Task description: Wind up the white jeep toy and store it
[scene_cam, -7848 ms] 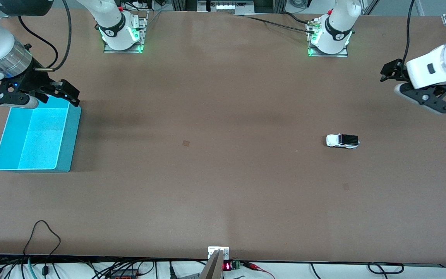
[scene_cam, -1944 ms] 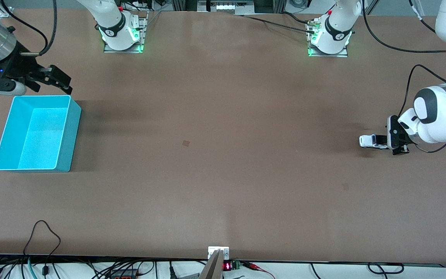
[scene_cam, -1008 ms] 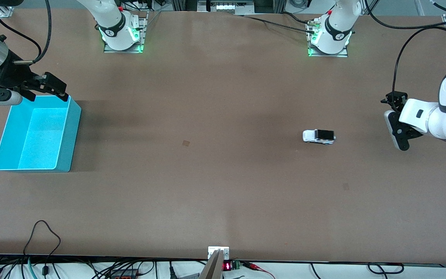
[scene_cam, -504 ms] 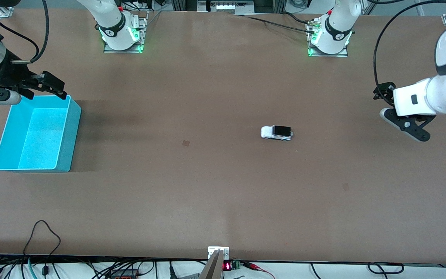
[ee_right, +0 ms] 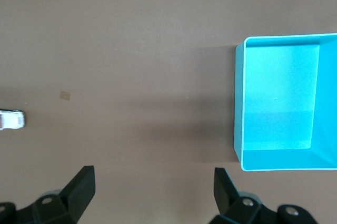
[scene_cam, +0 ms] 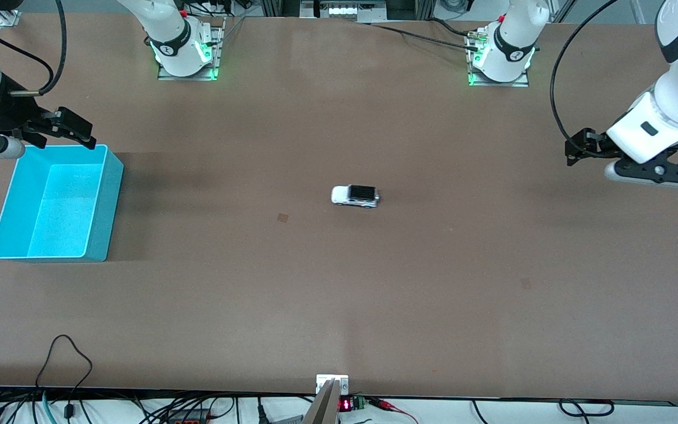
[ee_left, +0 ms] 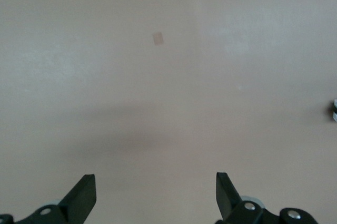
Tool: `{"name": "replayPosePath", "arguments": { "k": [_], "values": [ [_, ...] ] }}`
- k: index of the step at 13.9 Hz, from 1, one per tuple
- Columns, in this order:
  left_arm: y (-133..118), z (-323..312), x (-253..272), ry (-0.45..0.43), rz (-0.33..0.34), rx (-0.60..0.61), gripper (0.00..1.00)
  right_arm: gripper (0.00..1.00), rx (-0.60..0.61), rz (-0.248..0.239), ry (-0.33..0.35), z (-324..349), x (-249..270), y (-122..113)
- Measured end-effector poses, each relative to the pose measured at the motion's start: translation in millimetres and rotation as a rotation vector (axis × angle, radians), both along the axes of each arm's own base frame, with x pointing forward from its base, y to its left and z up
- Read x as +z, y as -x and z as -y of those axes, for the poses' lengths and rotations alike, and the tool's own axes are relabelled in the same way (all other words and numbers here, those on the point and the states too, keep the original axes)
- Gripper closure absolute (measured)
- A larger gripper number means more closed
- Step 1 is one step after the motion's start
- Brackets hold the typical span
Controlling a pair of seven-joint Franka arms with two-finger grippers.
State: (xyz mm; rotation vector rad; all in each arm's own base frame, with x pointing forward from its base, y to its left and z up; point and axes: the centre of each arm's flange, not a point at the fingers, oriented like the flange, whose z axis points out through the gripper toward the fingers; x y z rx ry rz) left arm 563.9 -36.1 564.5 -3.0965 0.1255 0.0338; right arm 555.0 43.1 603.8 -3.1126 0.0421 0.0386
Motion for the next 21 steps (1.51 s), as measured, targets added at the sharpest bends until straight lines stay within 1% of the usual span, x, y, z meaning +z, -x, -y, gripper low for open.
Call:
{"name": "replayPosePath", "arguments": {
  "k": [4,6,7,11,15,18,20,21],
  "values": [
    [3,-21,4,0.032,0.012,0.071,0.00,0.00,0.001,-0.002,0.000,0,0,0],
    [11,-24,7,0.029,-0.027,0.081,0.00,0.00,0.009,-0.003,0.000,0,0,0],
    [13,-23,9,0.028,-0.036,0.082,0.00,0.00,0.013,-0.004,0.000,0,0,0],
    [15,-21,11,0.028,-0.040,0.079,0.00,0.00,0.026,-0.008,-0.001,8,-1,0],
    [17,-20,12,0.027,-0.052,0.079,0.00,0.00,0.024,-0.048,0.001,11,-7,2],
    [18,-20,13,0.027,-0.053,0.078,0.00,0.00,0.029,-0.061,0.001,11,-12,1],
    [19,-20,13,0.027,-0.059,0.078,0.00,0.00,0.086,-0.081,-0.002,10,-17,2],
    [20,-20,13,0.027,-0.062,0.079,0.00,0.00,0.128,-0.103,-0.006,9,-23,4]
  ]
}}
